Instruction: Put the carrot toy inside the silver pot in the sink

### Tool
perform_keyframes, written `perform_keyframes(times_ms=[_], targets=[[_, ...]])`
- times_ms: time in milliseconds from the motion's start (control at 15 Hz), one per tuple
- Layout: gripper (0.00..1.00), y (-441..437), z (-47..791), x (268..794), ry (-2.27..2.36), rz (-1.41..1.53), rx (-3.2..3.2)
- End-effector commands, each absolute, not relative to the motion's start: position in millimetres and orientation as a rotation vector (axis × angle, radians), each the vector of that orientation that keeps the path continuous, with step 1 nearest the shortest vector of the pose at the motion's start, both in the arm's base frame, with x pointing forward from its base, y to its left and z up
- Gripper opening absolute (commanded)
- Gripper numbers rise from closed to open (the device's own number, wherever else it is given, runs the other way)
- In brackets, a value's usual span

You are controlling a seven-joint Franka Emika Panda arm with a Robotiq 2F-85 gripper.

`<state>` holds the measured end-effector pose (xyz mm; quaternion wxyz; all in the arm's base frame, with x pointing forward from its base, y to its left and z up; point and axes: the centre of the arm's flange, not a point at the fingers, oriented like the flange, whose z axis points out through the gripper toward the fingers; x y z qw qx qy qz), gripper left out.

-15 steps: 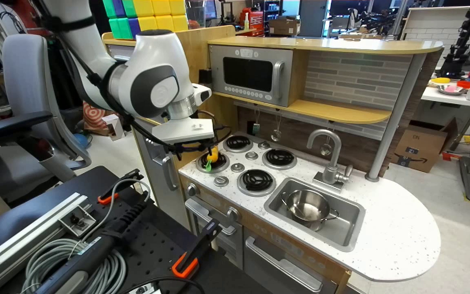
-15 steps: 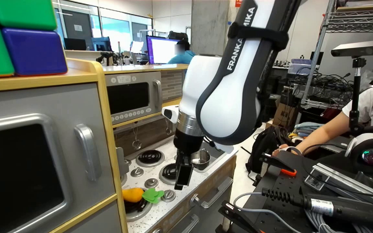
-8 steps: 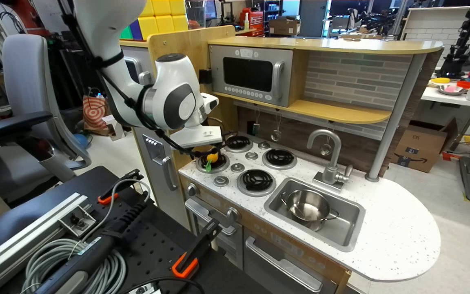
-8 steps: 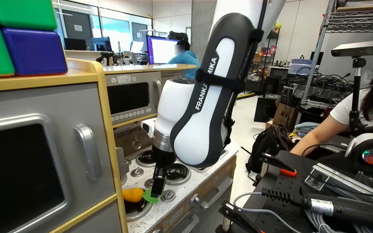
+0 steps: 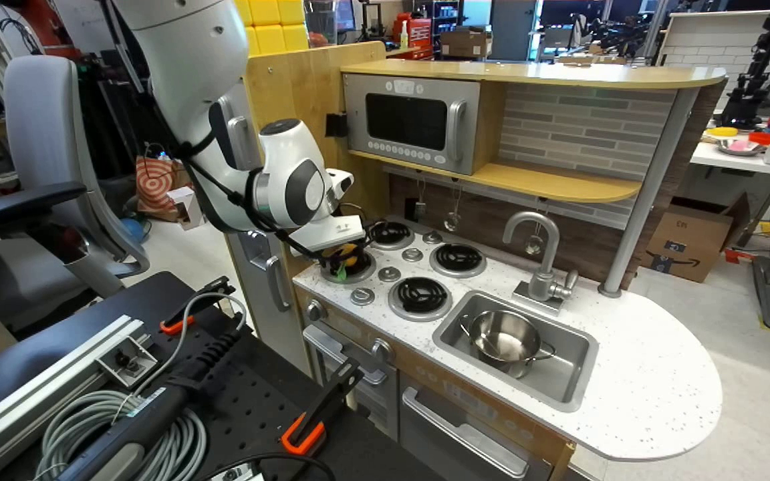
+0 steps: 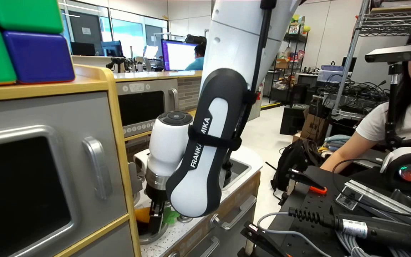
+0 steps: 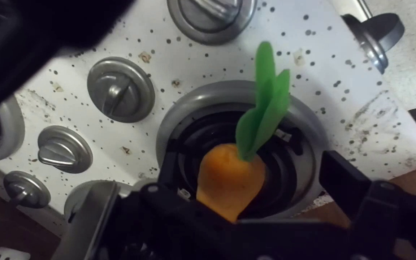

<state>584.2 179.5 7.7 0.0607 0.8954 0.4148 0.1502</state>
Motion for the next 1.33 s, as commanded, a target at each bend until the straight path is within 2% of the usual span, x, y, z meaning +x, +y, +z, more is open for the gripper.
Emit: perform_keyframes(times_ms=[0,333,600,667,733,800,867,933,1267], targets=[[0.74,191,-14,606,1.252,0.493,2.701],[0.37,188,-13,605,1.248,0.507,2.72],[0.05,165,21,596,1.254,0.537,2.765],[0.01,153,34,594,1.249,0.559,2.765],[0.0,136,49,593,1.23,0.581,2.775],[0.03,121,62,593,1.209,0.607,2.784],[0.0,99,75,592,1.165,0.631,2.798],[0.03,79,83,592,1.114,0.62,2.828],[0.03,-55,101,581,0.784,0.551,2.877]])
